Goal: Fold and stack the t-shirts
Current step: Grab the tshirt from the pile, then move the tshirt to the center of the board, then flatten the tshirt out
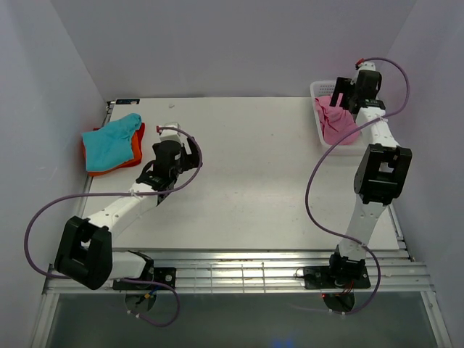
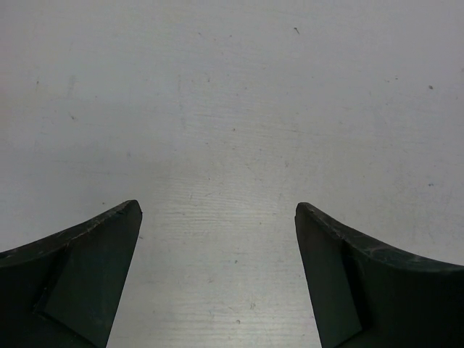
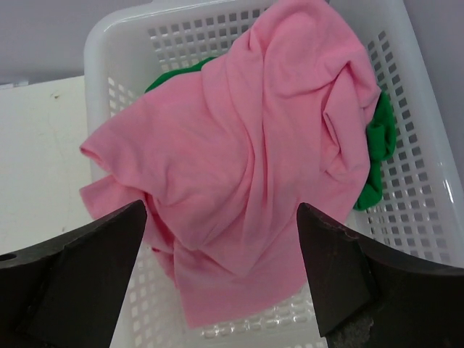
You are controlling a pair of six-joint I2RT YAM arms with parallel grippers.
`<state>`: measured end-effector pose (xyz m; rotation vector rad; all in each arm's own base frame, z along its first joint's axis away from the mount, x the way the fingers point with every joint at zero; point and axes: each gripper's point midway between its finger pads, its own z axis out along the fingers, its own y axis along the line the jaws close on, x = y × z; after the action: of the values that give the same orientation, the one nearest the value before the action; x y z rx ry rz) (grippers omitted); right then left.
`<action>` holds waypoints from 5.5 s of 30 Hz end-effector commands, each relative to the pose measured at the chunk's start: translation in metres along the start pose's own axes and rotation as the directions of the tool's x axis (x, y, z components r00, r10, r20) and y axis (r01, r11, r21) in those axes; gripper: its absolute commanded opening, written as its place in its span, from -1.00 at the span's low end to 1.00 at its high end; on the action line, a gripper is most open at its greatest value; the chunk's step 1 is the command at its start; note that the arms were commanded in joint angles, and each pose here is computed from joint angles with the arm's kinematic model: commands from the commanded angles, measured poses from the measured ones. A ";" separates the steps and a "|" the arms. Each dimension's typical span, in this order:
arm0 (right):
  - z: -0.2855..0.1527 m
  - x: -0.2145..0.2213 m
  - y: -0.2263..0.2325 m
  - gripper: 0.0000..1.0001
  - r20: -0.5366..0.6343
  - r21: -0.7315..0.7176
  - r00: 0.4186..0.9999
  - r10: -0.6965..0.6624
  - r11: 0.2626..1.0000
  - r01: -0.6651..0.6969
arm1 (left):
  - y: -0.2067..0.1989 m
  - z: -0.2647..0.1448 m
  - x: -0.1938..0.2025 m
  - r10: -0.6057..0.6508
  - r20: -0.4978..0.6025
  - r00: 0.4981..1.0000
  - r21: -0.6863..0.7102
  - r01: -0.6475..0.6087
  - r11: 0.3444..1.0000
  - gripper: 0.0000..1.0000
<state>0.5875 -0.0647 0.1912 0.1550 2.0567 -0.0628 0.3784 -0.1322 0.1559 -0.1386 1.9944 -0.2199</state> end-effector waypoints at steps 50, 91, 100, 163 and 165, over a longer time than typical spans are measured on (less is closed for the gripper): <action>-0.271 -0.127 0.273 -0.85 0.193 -0.802 0.981 -0.010 0.575 0.163 | -0.018 -0.022 -0.024 -0.096 0.033 0.995 0.082 0.093 0.992 0.96; -0.233 0.080 0.169 -0.85 -0.098 -0.376 0.991 0.091 0.919 -0.121 | -0.008 -0.035 -0.018 -0.119 0.018 0.993 0.054 0.118 0.992 0.96; -0.208 0.180 0.100 0.79 -0.363 -0.018 0.929 -0.069 0.998 0.067 | -0.007 -0.035 -0.003 -0.118 -0.023 0.993 0.051 0.119 0.992 0.96; -0.314 0.357 0.402 0.50 -0.159 -0.663 0.674 -0.721 0.584 0.468 | 0.007 -0.060 -0.011 -0.177 0.038 0.984 0.031 0.175 0.984 0.93; -0.310 0.360 0.403 0.49 -0.164 -0.651 0.671 -0.723 0.590 0.477 | 0.006 -0.060 -0.011 -0.172 0.035 0.985 0.036 0.171 0.985 0.93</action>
<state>0.2020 0.4325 0.0749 -0.9968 2.2351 0.3660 0.3194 -0.0889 0.1352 -0.3314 2.0910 -0.1479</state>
